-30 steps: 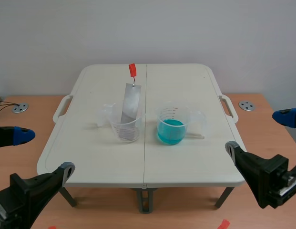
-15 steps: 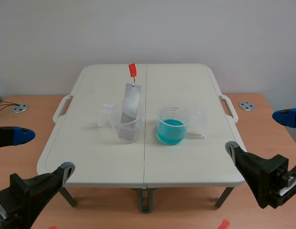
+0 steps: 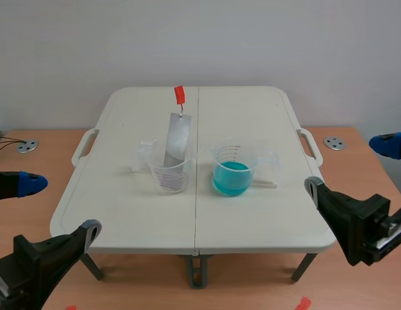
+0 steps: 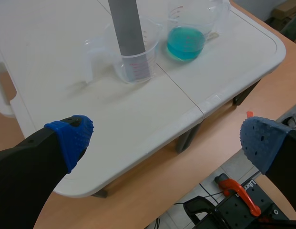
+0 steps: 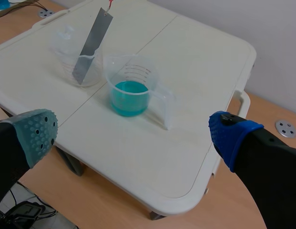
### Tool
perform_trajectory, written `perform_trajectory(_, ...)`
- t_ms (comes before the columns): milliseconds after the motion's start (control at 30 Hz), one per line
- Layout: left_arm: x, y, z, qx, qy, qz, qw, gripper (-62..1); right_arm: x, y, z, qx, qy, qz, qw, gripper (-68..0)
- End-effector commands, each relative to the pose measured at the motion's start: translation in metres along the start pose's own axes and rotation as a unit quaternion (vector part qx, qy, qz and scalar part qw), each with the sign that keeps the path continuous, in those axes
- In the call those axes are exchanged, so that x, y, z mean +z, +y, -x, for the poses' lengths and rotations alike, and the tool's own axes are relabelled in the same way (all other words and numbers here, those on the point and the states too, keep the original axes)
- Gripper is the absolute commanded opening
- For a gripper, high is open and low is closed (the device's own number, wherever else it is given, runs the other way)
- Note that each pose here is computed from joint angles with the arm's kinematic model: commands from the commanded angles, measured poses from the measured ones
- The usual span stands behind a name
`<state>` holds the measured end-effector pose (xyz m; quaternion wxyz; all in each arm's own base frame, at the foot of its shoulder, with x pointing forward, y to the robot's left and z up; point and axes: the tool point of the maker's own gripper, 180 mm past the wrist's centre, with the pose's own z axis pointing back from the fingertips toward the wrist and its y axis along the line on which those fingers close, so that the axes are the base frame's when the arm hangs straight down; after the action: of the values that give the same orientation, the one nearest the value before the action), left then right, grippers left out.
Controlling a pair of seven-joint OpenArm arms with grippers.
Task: Hold the metal plate by the orange handle, dip it into the blue solution, take it out and point at it, then put the plate back in the beaker on the left.
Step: 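Lift the metal plate out of the left beaker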
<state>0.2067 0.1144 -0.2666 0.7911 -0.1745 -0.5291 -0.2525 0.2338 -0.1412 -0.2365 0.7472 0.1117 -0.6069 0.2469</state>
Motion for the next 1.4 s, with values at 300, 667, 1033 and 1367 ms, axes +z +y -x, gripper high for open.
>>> perform_trajectory(300,0.0,0.0,-0.003,-0.011,-0.003,-0.001,0.9999,-59.1,-0.013,-0.016,-0.022,-0.011,-0.041,0.016,0.999,-1.2)
perform_trajectory(667,0.033,-0.024,0.067,-0.028,0.124,0.013,0.9918,-59.1,-0.042,-0.028,-0.032,-0.019,-0.073,0.021,0.997,-1.2)
perform_trajectory(1033,0.1,-0.044,0.174,0.048,0.276,0.013,0.96,-59.1,-0.081,-0.012,-0.061,-0.017,-0.113,-0.022,0.9932,-1.2)
perform_trajectory(1367,0.145,-0.084,0.238,0.081,0.33,0.049,0.9392,-59.1,-0.124,-0.009,-0.056,-0.058,-0.111,-0.03,0.9917,-1.2)
